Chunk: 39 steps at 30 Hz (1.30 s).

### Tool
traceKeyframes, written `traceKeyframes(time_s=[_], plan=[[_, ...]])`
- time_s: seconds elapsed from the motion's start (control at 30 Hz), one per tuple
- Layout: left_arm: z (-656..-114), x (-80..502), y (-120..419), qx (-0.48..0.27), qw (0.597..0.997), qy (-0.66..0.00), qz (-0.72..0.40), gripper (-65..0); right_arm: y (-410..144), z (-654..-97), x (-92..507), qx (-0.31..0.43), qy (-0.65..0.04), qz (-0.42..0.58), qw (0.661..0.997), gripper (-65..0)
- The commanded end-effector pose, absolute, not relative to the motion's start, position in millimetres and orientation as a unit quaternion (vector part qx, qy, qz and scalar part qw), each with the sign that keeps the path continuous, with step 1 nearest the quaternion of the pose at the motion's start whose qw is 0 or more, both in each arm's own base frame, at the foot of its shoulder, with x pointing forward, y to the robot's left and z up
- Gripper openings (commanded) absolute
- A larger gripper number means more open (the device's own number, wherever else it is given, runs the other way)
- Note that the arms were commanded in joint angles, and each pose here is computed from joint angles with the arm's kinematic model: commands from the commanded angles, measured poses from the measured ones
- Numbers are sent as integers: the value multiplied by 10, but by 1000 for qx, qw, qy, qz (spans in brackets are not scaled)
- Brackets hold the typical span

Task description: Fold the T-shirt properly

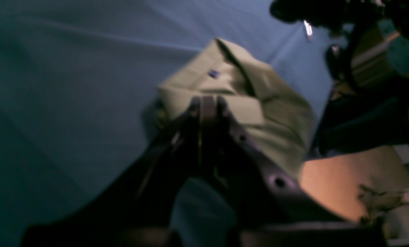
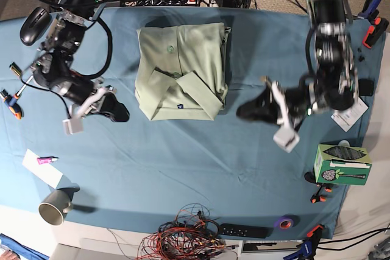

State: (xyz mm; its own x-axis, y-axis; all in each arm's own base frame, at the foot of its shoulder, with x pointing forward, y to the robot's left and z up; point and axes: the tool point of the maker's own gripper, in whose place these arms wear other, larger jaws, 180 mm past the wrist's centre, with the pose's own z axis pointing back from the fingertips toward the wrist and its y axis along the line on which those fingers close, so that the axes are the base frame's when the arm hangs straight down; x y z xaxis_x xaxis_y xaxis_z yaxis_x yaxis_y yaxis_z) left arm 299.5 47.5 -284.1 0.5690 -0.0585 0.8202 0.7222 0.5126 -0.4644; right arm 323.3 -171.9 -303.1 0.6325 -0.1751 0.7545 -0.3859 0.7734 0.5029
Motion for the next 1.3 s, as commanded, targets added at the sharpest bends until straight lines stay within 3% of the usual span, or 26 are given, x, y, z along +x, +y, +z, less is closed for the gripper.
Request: traceKeyframes(time_s=[0.0, 0.37, 0.8, 1.0, 1.27], plan=[[-2660, 2974, 461, -435, 757, -416, -255, -650, -1759, -2881, 3244, 335, -448, 65, 827, -650], [-2922, 2120, 355, -451, 777, -362, -248, -650, -1570, -2906, 2439, 397, -430, 54, 809, -650], [-3202, 1353, 512, -494, 800, -249, -231, -650, -1667, -3195, 1422, 339, -307, 95, 884, -650], [-3412, 983, 704, -472, 830, -186, -231, -650, -1790, -3430, 1072, 304, -242, 92, 917, -650], [-3855, 612, 944, -399, 882, -124, -217, -650, -1805, -3481, 954, 300, -225, 88, 923, -650]])
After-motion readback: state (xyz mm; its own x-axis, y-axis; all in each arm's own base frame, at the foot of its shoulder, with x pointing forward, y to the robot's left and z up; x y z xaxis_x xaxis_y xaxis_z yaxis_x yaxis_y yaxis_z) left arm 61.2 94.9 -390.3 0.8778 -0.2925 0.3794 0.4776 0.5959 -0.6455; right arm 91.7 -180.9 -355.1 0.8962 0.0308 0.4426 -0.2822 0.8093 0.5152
